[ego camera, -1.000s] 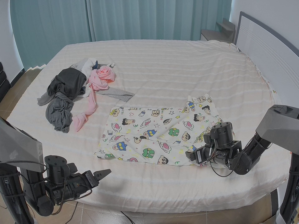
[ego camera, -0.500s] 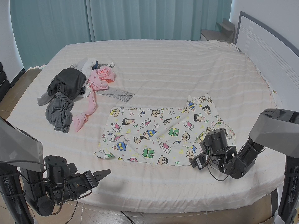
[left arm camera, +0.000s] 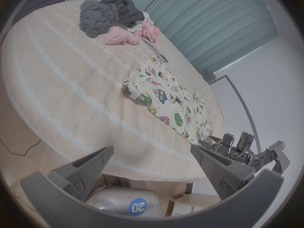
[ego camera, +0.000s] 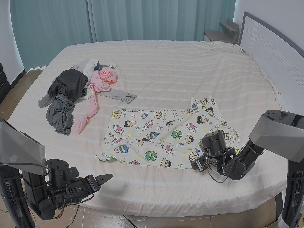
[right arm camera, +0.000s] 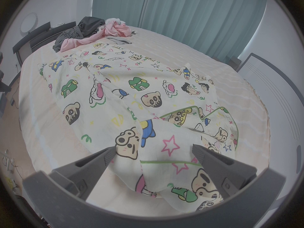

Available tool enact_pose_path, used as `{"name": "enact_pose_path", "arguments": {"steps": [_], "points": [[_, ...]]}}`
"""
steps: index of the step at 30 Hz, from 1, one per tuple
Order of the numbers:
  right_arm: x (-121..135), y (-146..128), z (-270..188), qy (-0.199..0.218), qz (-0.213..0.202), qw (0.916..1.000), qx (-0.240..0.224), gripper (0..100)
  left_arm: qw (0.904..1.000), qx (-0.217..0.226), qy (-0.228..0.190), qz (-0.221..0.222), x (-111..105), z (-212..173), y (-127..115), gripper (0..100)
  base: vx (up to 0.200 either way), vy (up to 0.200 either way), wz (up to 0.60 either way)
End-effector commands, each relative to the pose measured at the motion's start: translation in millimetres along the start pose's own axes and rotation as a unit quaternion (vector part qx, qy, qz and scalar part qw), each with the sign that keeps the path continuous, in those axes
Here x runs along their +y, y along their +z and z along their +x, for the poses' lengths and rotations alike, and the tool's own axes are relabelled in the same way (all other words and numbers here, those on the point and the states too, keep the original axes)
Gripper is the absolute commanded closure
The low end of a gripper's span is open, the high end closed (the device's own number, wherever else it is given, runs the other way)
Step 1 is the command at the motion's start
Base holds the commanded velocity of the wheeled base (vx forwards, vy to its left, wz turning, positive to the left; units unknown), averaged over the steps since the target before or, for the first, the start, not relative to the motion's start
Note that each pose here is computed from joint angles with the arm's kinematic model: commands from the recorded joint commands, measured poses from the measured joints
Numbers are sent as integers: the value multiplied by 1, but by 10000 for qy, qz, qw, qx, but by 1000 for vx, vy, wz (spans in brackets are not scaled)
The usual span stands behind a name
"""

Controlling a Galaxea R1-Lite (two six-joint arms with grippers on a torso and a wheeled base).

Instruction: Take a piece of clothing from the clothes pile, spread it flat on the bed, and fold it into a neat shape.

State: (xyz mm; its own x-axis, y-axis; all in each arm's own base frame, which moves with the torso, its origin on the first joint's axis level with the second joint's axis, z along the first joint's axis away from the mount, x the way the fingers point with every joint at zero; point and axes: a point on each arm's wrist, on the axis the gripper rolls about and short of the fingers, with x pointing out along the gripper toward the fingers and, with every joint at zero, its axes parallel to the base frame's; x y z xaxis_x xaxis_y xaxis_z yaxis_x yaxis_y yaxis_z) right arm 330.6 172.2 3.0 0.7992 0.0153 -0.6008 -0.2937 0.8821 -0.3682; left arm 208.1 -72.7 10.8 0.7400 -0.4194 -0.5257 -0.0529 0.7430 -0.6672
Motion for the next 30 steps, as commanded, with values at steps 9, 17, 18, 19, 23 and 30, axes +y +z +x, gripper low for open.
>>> {"name": "enact_pose_path", "arguments": {"steps": [9,17,18,19,23,30], "points": [[-1,1,12,-58,73,10000,-1,100,10000,-23,-26,4,0,1,0,0,0,0,0],[-5,2,13,-229,106,9997,26,100,10000,-28,-22,0,0,1,0,0,0,0,0],[-5,2,13,-229,98,9997,26,100,10000,-28,-22,0,0,1,0,0,0,0,0],[-7,2,13,-242,110,9996,25,100,10000,-23,-16,-1,1,1,0,0,0,0,0],[-8,7,10,-203,134,9997,-62,100,10000,-12,-6,-4,1,2,0,0,0,0,0],[-12,22,2,39,151,9997,-169,100,10000,-13,5,-5,1,2,0,0,0,0,0]]}}
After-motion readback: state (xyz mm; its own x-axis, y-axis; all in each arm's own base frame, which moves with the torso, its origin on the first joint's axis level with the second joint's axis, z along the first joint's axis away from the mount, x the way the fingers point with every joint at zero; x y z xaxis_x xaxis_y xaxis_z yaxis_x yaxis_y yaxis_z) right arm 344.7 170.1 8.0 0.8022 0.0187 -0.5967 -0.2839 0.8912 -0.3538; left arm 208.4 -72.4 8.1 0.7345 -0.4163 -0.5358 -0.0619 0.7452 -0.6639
